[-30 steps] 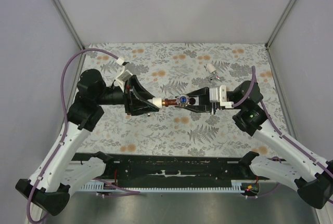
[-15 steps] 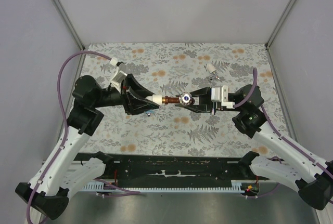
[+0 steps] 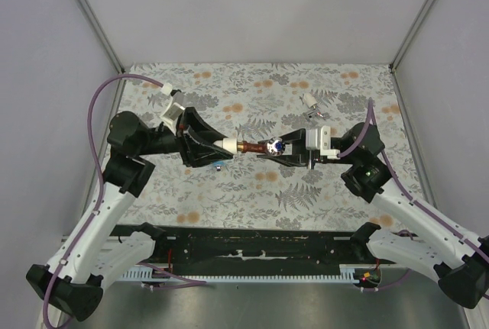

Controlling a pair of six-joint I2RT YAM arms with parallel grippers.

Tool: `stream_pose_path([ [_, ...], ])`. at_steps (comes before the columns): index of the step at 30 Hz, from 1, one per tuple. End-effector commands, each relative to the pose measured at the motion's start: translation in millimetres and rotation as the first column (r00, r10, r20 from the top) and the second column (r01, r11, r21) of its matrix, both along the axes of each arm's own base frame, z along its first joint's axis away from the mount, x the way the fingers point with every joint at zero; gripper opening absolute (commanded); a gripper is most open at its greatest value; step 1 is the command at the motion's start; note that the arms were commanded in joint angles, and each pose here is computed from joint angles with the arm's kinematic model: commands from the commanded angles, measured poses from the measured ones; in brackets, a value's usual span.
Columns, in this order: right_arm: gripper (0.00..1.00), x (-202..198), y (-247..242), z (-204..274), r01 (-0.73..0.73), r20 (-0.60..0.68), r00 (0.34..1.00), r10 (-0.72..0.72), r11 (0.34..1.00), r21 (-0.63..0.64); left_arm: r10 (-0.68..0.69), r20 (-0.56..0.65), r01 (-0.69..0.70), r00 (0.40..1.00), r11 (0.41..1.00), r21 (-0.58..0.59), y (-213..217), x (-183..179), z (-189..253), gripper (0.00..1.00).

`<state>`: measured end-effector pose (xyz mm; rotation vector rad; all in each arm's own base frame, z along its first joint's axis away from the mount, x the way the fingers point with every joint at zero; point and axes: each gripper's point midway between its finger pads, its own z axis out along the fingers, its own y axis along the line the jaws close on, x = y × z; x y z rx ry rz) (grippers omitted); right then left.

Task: Install the water faucets

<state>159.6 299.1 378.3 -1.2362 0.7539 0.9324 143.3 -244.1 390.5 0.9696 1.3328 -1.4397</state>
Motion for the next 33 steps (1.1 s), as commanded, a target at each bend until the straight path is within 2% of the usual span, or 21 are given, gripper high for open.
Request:
stream_pose_path([
  [1, 0.0, -5.9, 4.6, -0.9, -0.039, 0.001, 0.999, 0.039, 0.998, -0.051, -0.053, 0.073, 0.053, 0.996, 0.999, 0.006, -1.2, -8.8, 13.4, 0.02],
  [11, 0.0, -2.9, 9.9, 11.0, -0.058, 0.031, 0.998, 0.06, 0.997, -0.057, -0.065, 0.066, 0.062, 0.996, 0.997, 0.051, -2.6, -4.0, 3.7, 0.02],
  [23, 0.0, 0.6, 8.7, 15.8, -0.039, 0.102, 0.993, 0.054, 0.989, -0.143, -0.061, 0.041, 0.056, 0.997, 0.993, 0.105, -1.9, -0.7, -4.0, 0.02],
  [28, 0.0, 2.2, 8.0, 5.1, -0.032, 0.085, 0.995, 0.049, 0.98, -0.195, -0.056, 0.043, 0.051, 0.998, 0.993, 0.107, -1.9, 0.1, -2.6, 0.02],
  [33, 0.0, 0.4, 8.3, 3.4, -0.035, 0.081, 0.995, 0.052, 0.981, -0.191, -0.055, 0.05, 0.049, 0.997, 0.993, 0.106, -1.8, -0.3, -1.1, 0.02],
])
